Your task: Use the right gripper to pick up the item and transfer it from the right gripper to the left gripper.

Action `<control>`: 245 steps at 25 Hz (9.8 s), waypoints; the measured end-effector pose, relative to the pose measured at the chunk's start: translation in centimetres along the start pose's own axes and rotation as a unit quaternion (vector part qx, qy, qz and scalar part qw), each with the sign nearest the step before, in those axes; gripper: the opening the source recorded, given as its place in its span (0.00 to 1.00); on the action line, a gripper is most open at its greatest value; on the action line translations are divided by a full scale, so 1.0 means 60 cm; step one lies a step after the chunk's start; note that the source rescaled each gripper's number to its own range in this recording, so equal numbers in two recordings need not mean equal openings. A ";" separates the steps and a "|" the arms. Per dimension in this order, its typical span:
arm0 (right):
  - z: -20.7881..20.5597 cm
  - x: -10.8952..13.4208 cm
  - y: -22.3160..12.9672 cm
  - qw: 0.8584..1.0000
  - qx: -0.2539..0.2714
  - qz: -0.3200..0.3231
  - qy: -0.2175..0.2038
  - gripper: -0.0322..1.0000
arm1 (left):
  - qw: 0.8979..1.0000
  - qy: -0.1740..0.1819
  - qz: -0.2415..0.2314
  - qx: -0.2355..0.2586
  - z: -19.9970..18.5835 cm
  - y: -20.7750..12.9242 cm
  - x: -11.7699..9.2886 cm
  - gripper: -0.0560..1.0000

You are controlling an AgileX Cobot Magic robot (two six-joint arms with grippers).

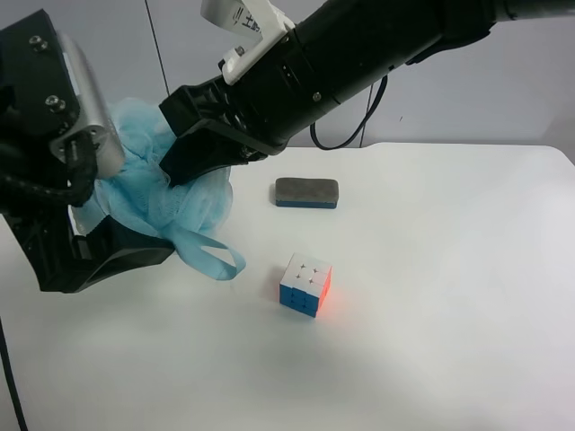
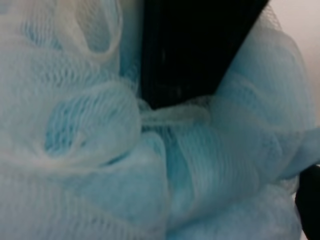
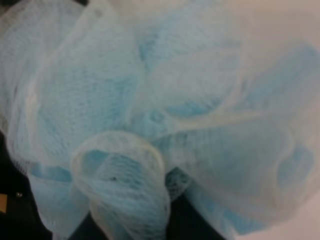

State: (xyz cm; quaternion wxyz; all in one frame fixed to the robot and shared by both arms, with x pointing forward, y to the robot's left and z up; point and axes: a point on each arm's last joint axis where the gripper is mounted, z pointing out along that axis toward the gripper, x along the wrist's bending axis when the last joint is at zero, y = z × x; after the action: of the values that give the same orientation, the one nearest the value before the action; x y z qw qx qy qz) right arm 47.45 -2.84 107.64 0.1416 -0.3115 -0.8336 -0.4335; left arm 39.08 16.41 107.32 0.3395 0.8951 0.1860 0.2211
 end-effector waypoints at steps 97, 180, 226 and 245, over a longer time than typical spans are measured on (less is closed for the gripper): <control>-0.344 0.103 -0.465 0.907 -0.186 0.012 -0.377 1.00 | 1.000 -0.009 -0.018 -0.003 0.011 0.004 -0.003 0.06; -0.347 0.111 -0.474 0.823 -0.255 0.103 -0.497 1.00 | 0.958 0.074 -0.237 0.144 -0.063 -0.002 0.117 1.00; -0.347 0.111 -0.474 0.823 -0.255 0.103 -0.497 1.00 | 0.915 0.223 -0.324 -0.093 -0.236 -0.231 -0.116 1.00; -0.347 0.111 -0.474 0.823 -0.255 0.103 -0.497 1.00 | 0.858 0.328 -0.388 -0.068 -0.235 -0.230 -0.118 1.00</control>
State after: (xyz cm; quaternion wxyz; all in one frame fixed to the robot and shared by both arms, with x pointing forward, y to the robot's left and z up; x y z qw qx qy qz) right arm 23.35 -29.31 105.12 -0.3324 -0.5936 -0.6138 -0.4005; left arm 23.28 30.06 105.38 0.3772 0.6004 0.6037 0.3644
